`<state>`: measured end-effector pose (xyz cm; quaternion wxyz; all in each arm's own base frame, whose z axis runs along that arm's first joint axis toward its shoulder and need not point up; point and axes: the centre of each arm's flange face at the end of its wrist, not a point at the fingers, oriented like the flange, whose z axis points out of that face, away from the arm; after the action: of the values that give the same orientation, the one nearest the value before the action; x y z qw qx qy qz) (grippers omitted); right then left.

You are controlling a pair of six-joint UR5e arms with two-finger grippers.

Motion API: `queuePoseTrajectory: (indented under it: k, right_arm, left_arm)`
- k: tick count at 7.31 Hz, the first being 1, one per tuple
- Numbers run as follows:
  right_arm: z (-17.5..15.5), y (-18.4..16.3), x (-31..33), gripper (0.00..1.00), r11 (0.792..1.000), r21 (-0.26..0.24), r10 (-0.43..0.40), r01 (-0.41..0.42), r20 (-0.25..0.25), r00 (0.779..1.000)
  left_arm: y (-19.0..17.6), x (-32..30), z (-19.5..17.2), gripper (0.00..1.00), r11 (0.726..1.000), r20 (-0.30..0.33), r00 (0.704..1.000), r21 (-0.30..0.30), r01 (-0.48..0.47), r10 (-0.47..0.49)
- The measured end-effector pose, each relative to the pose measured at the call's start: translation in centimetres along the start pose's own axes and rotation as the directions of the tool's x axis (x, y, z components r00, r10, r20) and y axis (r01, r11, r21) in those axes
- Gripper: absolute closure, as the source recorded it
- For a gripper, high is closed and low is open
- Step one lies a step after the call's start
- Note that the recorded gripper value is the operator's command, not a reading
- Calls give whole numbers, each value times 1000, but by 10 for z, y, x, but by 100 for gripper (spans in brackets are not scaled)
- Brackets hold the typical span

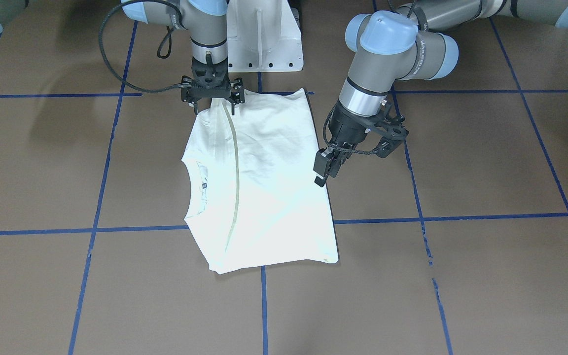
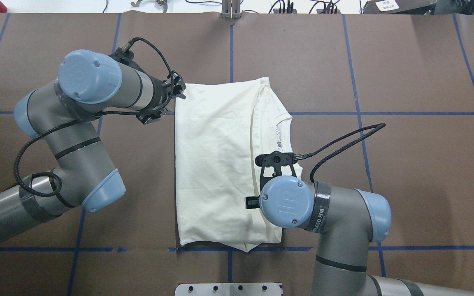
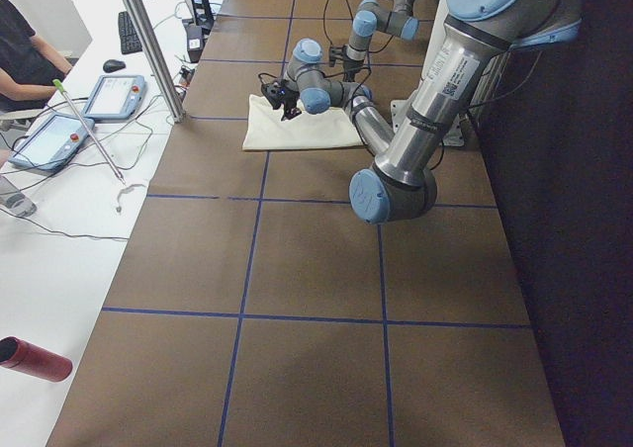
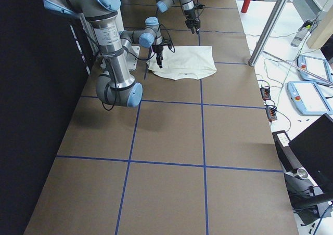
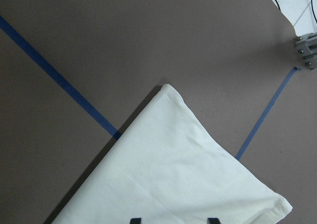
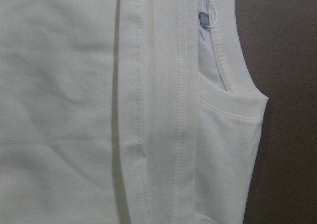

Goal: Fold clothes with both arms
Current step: 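Move both grippers to the shirt's near corners, right gripper at the collar side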

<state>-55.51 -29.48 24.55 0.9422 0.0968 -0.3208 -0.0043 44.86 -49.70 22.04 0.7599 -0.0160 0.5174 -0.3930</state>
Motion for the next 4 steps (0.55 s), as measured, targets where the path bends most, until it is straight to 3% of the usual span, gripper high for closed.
queuePoseTrajectory:
  k: [2,4]
  right_arm:
    - [21,5,-3,0,994,-25,-109,108,-60,992]
    - [36,10,-3,0,989,-46,-144,141,-95,985]
  left_arm:
    - [3,-3,3,45,1000,4,1000,-3,-3,3]
    - [3,-3,3,45,1000,5,1000,-5,-3,3]
